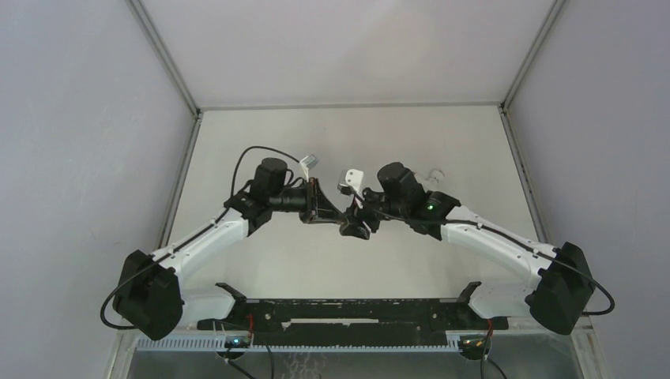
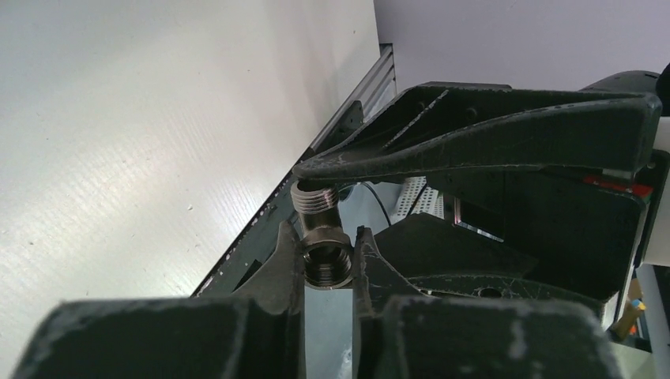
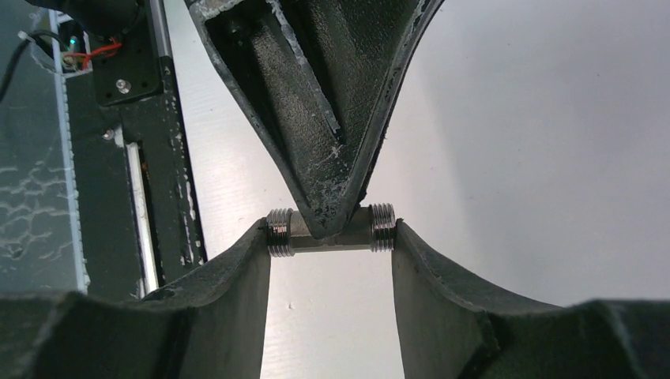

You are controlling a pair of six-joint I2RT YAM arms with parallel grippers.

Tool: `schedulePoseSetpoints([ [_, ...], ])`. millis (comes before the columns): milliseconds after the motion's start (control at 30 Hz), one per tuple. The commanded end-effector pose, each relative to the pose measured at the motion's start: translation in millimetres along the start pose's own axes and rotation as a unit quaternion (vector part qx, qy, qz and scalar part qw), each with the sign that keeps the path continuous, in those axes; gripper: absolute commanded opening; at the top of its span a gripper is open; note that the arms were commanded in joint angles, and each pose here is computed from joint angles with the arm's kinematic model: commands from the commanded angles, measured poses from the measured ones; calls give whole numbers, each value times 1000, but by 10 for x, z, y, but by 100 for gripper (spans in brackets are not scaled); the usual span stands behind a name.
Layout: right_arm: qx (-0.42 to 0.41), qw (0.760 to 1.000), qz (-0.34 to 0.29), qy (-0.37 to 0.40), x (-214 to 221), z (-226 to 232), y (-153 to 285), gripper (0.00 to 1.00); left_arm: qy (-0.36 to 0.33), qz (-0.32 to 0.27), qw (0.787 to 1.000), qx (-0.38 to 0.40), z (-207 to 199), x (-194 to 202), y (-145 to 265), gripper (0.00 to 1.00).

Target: Install the water faucets

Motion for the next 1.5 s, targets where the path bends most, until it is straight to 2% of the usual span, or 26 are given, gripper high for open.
schedulePoseSetpoints([
  [0, 5, 997, -57, -48, -186, 50, 216, 66, -30, -11, 999, 8, -20, 3, 21, 0],
  [67, 17, 995, -68, -74, -201, 63, 353, 76, -38, -20, 999, 12, -46, -25, 52, 0],
  [133, 31, 991, -85, -103, -217, 67, 508, 78, -48, -33, 998, 27, -88, -62, 88, 0],
  [200, 40, 978, -119, -166, -266, 48, 698, 80, -64, -55, 995, 48, -142, -107, 137, 0],
  [233, 40, 965, -149, -214, -296, -33, 831, 80, -71, -65, 994, 58, -175, -124, 163, 0],
  [367, -94, 898, -254, -347, -274, -84, 1011, 79, -111, -109, 983, 99, -343, -209, 272, 0],
  [467, -135, 859, -310, -384, -277, -25, 986, 82, -143, -132, 971, 136, -504, -244, 353, 0],
  [700, -227, 816, -335, -414, -413, 133, 876, 83, -207, -158, 949, 176, -720, -242, 501, 0],
  [867, -273, 807, -323, -412, -440, 189, 759, 81, -219, -169, 944, 179, -787, -262, 543, 0],
  [1033, -308, 813, -293, -397, -450, 222, 641, 74, -217, -172, 943, 184, -819, -281, 552, 0],
  [1167, -329, 812, -277, -395, -471, 266, 557, 62, -211, -170, 945, 183, -817, -296, 541, 0],
  [1467, -361, 808, -263, -385, -543, 338, 419, 52, -207, -176, 945, 180, -800, -280, 541, 0],
])
Point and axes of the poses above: each gripper's point midway between its finger pads, its own y axis back along the fingers, its own z axis along the line the jaws close on, x = y × z, the point moved 10 cm from there along y, back along the fingers, and after that the axes turned 11 degrees about -y, right-handed, at the moved point
